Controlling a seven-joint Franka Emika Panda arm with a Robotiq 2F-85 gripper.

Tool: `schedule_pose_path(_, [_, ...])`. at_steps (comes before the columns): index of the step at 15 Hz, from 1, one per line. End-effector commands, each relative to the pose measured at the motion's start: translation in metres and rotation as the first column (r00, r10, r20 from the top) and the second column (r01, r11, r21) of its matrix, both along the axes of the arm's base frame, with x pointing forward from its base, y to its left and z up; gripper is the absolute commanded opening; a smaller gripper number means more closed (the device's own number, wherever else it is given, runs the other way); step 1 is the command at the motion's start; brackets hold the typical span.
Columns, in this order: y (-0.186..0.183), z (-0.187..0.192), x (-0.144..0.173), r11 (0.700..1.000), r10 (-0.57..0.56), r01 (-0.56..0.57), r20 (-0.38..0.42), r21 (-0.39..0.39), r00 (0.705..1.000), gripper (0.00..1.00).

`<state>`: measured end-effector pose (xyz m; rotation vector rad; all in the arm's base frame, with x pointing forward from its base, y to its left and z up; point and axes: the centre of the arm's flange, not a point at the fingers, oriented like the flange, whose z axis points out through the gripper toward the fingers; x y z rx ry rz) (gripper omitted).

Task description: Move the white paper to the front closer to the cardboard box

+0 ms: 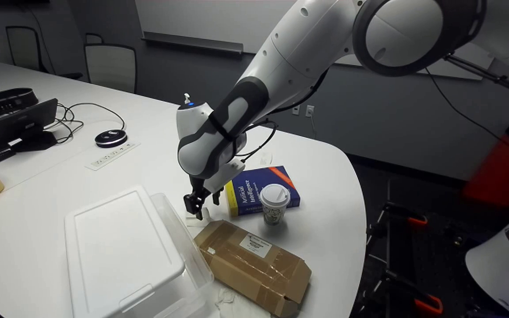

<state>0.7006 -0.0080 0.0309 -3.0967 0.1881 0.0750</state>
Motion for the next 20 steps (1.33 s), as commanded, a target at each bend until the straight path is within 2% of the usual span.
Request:
schedule_pose_path(1, [0.002, -0.001, 0.006, 1.000, 0.004, -0.004, 0.000, 0.011, 1.000, 0.51])
schedule_pose_path(7, [0.003, -0.003, 0.004, 1.000, 0.006, -0.006, 0.000, 0.007, 1.000, 0.05])
schedule_pose_path(8, [0.003, -0.003, 0.004, 1.000, 0.006, -0.006, 0.000, 0.007, 1.000, 0.00])
schedule_pose_path(14, [0.005, 0.000, 0.002, 1.000, 0.005, -0.005, 0.002, 0.007, 1.000, 0.00])
schedule_pose_path(20, [0.006, 0.038, 0.005, 1.000, 0.012, -0.012, 0.007, 0.006, 1.000, 0.00])
